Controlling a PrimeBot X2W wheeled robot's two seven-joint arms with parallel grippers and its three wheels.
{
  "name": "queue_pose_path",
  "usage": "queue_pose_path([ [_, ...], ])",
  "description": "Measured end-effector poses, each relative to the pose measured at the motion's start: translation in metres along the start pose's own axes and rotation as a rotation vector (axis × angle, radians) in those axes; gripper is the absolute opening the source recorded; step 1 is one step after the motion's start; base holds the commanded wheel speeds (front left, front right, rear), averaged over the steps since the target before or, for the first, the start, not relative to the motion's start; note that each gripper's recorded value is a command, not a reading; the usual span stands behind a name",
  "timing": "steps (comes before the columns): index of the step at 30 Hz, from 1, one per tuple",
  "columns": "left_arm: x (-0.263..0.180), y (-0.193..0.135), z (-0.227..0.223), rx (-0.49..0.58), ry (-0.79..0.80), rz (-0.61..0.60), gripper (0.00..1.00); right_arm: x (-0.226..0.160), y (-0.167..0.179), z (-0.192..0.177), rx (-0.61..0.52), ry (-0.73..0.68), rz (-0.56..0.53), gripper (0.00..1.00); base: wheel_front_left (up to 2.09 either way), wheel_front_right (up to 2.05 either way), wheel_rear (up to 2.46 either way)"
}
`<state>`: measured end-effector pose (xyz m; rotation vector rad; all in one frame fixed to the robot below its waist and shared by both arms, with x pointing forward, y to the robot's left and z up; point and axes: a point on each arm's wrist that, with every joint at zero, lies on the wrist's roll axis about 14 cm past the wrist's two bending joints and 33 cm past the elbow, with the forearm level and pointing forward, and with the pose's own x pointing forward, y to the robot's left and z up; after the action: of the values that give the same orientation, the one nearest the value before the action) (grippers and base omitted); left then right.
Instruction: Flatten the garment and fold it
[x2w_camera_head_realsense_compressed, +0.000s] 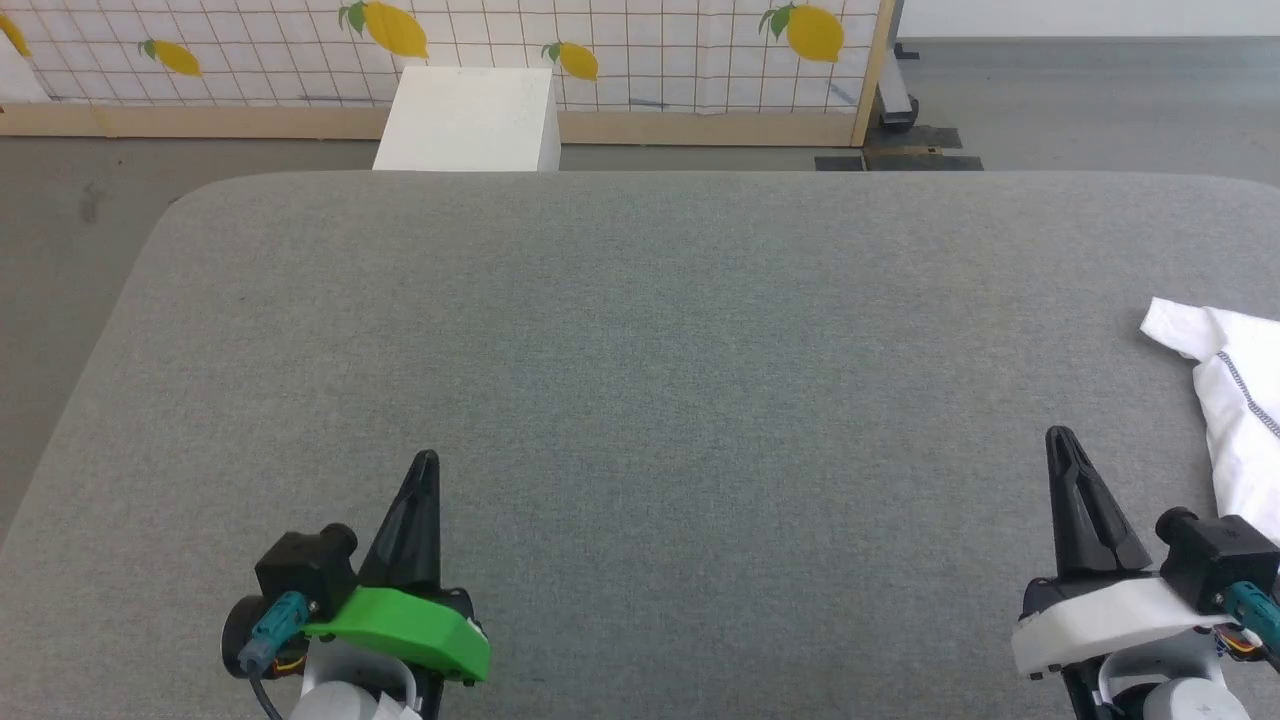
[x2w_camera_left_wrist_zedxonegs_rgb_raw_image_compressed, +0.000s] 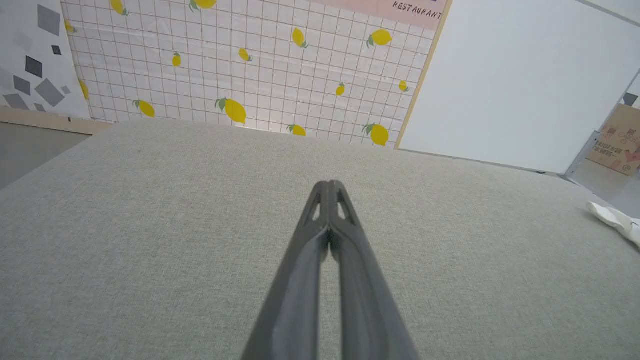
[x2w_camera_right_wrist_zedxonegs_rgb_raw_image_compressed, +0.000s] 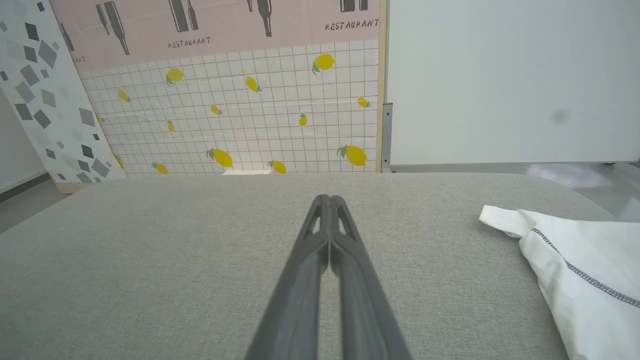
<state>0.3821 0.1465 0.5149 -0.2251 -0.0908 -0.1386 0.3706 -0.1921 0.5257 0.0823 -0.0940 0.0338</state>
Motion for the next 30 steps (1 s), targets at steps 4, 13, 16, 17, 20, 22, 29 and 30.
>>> queue_pose_path([
  [4,0.0003,0.0004,0.0012,0.003,0.001,0.004,0.0,0.0,0.001,-0.0005,-0.002,0.004,0.003,0.0,0.0,0.0,0.0],
  [13,0.001,0.0006,0.0034,0.033,0.006,0.003,0.0,0.0001,0.0031,-0.0016,-0.008,0.014,0.01,0.0,0.0,0.0,0.0],
  [16,0.0012,0.0013,0.0046,0.039,0.004,0.007,0.0,0.0001,0.0039,-0.0019,-0.01,0.019,0.013,0.0,0.0,0.0,0.0],
  [17,0.0012,0.0015,0.0047,0.04,0.005,0.007,0.0,0.0002,0.0041,-0.0017,-0.01,0.018,0.013,0.0,0.0,0.0,0.0],
  [20,0.0014,0.0017,0.0057,0.049,0.006,0.009,0.0,0.0003,0.005,-0.0019,-0.013,0.022,0.016,0.0,0.0,0.0,0.0],
  [22,0.0015,0.0019,0.006,0.052,0.009,0.01,0.0,0.0003,0.0054,-0.0019,-0.013,0.024,0.017,0.0,0.0,0.0,0.0],
  [29,0.0017,0.0032,0.008,0.065,0.011,0.015,0.0,0.0005,0.0074,-0.0018,-0.021,0.029,0.024,0.0,0.0,0.0,0.0],
  [30,0.0016,0.0034,0.0081,0.067,0.013,0.016,0.0,0.0005,0.0078,-0.0017,-0.022,0.029,0.025,0.0,0.0,0.0,0.0],
])
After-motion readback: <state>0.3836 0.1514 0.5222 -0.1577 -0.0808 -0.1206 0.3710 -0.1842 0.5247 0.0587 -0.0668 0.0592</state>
